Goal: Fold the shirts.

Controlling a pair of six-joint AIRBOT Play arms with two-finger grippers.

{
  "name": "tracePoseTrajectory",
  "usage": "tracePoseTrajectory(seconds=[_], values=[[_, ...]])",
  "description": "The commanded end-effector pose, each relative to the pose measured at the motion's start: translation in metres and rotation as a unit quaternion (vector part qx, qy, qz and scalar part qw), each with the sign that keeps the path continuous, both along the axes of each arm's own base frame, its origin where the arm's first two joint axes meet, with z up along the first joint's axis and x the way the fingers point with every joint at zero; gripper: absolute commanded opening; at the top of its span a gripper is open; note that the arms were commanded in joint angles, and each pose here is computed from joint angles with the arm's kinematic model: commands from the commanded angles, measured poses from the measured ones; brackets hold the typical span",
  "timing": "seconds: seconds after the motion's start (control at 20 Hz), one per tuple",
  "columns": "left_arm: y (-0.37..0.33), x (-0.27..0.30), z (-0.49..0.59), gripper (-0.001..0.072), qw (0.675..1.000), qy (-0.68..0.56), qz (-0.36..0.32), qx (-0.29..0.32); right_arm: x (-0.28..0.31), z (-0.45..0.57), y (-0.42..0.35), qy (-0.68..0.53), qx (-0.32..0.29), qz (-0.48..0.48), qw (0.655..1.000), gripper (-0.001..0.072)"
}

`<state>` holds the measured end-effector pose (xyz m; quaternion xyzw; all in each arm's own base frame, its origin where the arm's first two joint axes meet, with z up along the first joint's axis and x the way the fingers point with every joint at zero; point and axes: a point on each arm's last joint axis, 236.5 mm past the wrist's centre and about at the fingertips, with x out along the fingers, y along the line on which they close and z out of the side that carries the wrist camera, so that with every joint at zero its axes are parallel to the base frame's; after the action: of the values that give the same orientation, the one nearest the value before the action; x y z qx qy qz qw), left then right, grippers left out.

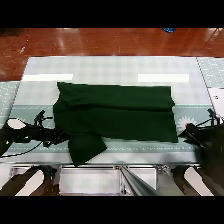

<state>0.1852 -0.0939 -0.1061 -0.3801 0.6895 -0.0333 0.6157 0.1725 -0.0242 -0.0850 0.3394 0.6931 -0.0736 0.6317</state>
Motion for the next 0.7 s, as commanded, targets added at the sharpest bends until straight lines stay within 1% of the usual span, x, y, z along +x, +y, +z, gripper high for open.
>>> tracePoseTrajectory(seconds=[0.0,0.15,0.4,0.6,0.65], values=[[-0.002,-0.001,0.002,0.0020,1.000,-0.001,-0.007,-0.005,-0.014,-0.009,0.005,0.024,0.002,0.005,1.000,0.0413],[-0.002,-0.001,0.002,0.0021,1.000,-0.001,-0.007,-0.006,-0.013,-0.010,0.006,0.022,0.004,0.004,1.000,0.0413],[-0.002,-0.001,0.002,0.0020,1.000,-0.004,-0.010,-0.005,-0.006,-0.024,0.013,0.032,0.034,-0.006,0.999,0.0413],[-0.002,-0.001,0.001,0.0021,1.000,-0.005,-0.009,-0.004,0.040,-0.032,0.023,-0.039,0.075,-0.046,0.995,0.0409],[-0.002,-0.001,0.001,0.0020,1.000,-0.005,-0.009,-0.005,0.051,-0.030,0.030,-0.057,0.097,-0.053,0.992,0.0379]])
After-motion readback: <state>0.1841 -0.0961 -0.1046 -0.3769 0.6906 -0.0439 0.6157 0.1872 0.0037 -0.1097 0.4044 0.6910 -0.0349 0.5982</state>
